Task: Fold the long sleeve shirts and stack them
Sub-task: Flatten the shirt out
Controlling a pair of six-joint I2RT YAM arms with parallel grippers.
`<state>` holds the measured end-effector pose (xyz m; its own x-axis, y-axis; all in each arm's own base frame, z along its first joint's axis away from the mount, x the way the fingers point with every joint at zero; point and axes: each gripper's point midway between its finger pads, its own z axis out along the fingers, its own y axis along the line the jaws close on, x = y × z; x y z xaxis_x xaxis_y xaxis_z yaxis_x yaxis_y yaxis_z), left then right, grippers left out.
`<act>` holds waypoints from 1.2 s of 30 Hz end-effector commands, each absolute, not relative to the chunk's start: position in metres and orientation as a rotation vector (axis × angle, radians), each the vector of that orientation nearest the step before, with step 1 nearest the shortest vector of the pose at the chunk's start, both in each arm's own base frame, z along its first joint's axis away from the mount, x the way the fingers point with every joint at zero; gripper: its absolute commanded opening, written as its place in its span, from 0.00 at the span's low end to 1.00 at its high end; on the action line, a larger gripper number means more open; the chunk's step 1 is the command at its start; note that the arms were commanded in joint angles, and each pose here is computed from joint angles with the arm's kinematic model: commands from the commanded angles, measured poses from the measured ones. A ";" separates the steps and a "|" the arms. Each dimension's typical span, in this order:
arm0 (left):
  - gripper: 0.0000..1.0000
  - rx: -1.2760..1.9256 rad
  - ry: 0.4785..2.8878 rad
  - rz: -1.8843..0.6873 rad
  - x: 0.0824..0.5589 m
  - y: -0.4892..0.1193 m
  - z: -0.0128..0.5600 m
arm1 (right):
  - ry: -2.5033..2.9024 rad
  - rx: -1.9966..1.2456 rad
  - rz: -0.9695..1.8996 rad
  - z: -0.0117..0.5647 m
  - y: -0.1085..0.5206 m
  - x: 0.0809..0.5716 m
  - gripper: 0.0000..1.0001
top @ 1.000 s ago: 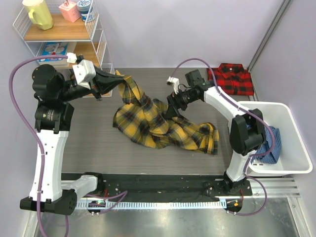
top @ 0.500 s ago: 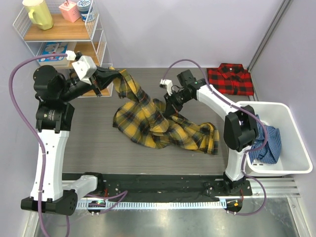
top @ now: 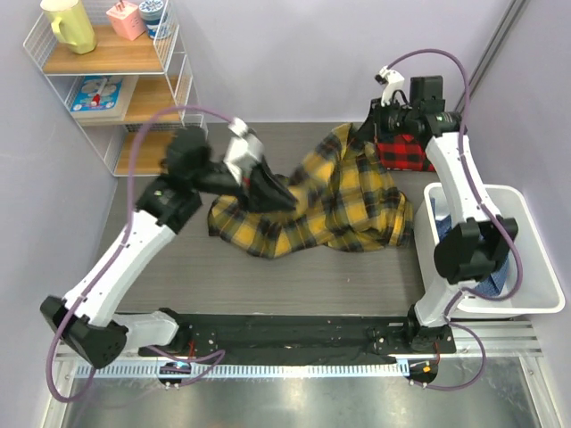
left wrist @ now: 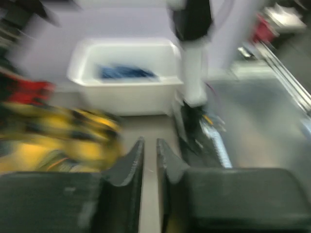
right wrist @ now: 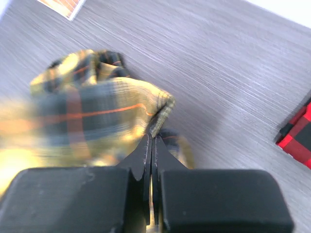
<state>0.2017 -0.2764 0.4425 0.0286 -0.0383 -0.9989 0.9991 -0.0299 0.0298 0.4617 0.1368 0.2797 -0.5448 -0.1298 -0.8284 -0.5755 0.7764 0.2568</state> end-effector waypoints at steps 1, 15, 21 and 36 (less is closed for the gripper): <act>0.46 1.448 1.376 -1.401 0.156 -0.295 0.347 | 1.959 -0.524 0.645 0.339 0.140 0.419 0.01; 0.53 1.452 2.233 -0.648 0.312 -0.156 0.114 | 1.909 -0.500 0.464 0.343 0.104 0.335 0.01; 0.43 1.568 2.483 -0.472 0.283 -0.110 0.042 | 1.959 -0.500 0.367 0.332 0.087 0.316 0.01; 0.82 1.445 2.161 -0.507 0.223 -0.118 0.155 | 2.226 -0.711 0.291 0.216 0.067 0.275 0.01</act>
